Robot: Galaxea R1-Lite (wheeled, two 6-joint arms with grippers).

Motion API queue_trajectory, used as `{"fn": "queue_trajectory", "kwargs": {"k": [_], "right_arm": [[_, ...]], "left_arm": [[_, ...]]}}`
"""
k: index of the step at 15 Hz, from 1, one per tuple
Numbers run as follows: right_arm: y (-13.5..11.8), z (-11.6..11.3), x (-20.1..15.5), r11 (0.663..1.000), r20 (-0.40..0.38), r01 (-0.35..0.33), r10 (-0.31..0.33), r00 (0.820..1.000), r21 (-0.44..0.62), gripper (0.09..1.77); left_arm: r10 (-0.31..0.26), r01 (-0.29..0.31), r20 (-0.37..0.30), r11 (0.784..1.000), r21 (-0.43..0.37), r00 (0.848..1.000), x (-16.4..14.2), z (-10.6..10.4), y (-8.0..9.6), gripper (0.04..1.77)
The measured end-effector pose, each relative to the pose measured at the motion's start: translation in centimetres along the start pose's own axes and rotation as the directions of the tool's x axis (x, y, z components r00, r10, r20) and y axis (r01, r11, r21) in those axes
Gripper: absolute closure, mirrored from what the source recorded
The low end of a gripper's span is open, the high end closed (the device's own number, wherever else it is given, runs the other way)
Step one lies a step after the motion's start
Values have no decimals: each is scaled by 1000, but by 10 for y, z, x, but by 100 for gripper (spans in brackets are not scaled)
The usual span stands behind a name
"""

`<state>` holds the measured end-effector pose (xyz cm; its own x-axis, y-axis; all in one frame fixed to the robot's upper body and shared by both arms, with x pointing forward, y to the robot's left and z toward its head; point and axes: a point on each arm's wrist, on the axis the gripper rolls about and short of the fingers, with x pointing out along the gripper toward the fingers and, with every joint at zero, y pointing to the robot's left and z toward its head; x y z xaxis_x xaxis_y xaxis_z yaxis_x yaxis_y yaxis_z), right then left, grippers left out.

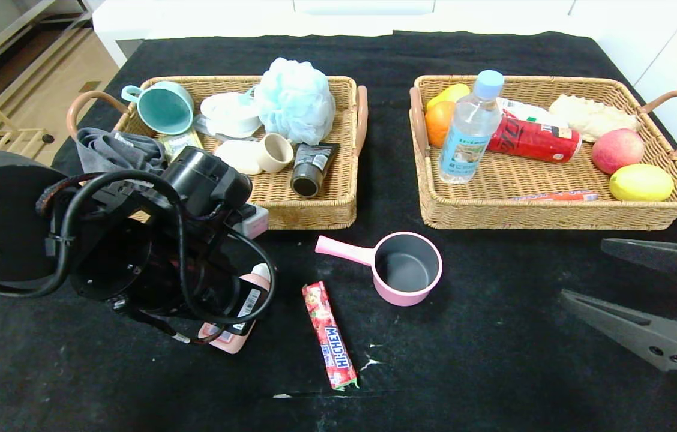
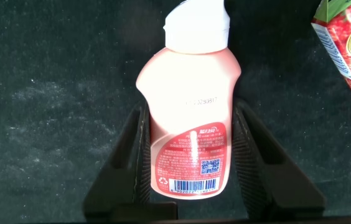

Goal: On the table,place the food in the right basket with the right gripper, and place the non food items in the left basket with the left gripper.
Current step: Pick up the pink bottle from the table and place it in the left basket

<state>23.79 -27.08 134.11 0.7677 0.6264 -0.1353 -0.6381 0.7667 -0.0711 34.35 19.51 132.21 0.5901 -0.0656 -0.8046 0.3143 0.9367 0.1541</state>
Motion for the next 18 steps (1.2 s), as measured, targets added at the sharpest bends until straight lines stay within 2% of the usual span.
{"fn": "queue_trajectory", "kwargs": {"k": [11, 18], "right_arm": [[0, 0, 0, 1000, -1, -2, 2, 1000, -1, 15], [0, 0, 0, 1000, -1, -2, 2, 1000, -1, 15]], "left_arm": [[-5, 5, 0, 1000, 9, 1000, 0, 0, -3, 98], [-26, 25, 79, 1000, 15, 997, -28, -2, -6, 98]]}}
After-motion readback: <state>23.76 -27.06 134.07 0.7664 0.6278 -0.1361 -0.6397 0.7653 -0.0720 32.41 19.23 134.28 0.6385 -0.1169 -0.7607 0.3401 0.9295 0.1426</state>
